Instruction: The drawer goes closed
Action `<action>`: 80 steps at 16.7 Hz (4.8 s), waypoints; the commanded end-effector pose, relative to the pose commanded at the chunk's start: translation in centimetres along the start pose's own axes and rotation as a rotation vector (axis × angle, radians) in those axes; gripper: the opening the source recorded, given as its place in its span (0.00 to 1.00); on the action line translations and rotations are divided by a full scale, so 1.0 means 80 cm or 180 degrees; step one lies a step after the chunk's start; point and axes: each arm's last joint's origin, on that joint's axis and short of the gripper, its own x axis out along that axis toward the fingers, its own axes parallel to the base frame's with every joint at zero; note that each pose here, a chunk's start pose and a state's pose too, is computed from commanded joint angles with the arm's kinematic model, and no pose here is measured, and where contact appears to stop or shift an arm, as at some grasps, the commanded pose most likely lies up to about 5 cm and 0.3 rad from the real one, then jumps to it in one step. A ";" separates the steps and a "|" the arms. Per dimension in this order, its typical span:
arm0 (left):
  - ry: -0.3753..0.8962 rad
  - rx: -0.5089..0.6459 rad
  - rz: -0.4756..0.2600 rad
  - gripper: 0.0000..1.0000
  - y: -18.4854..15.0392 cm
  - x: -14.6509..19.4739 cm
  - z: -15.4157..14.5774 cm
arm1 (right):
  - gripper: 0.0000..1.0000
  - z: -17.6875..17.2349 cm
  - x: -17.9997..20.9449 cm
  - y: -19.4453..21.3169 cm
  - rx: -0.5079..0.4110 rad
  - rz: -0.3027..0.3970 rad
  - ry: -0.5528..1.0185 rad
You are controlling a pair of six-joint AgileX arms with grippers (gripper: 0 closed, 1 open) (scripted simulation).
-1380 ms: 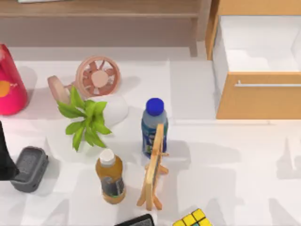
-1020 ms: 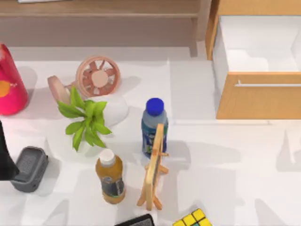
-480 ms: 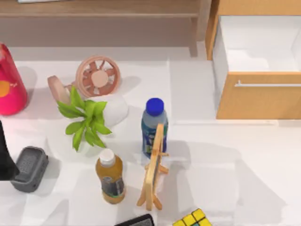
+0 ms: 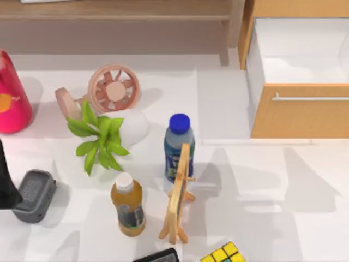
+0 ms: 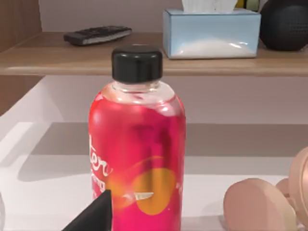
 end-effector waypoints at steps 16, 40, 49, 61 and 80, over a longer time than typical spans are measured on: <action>0.0000 0.0000 0.0000 1.00 0.000 0.000 0.000 | 1.00 -0.106 0.004 0.087 -0.1771 0.0383 0.0004; 0.0000 0.0000 0.0000 1.00 0.000 0.000 0.000 | 1.00 -0.214 -0.007 0.171 -0.4998 -0.0025 0.0025; 0.0000 0.0000 0.0000 1.00 0.000 0.000 0.000 | 0.92 -0.214 0.015 0.171 -0.5000 -0.0025 0.0025; 0.0000 0.0000 0.0000 1.00 0.000 0.000 0.000 | 0.02 -0.214 0.015 0.171 -0.5000 -0.0025 0.0025; 0.0000 0.0000 0.0000 1.00 0.000 0.000 0.000 | 0.00 -0.215 0.087 0.171 -0.4997 -0.0006 0.0041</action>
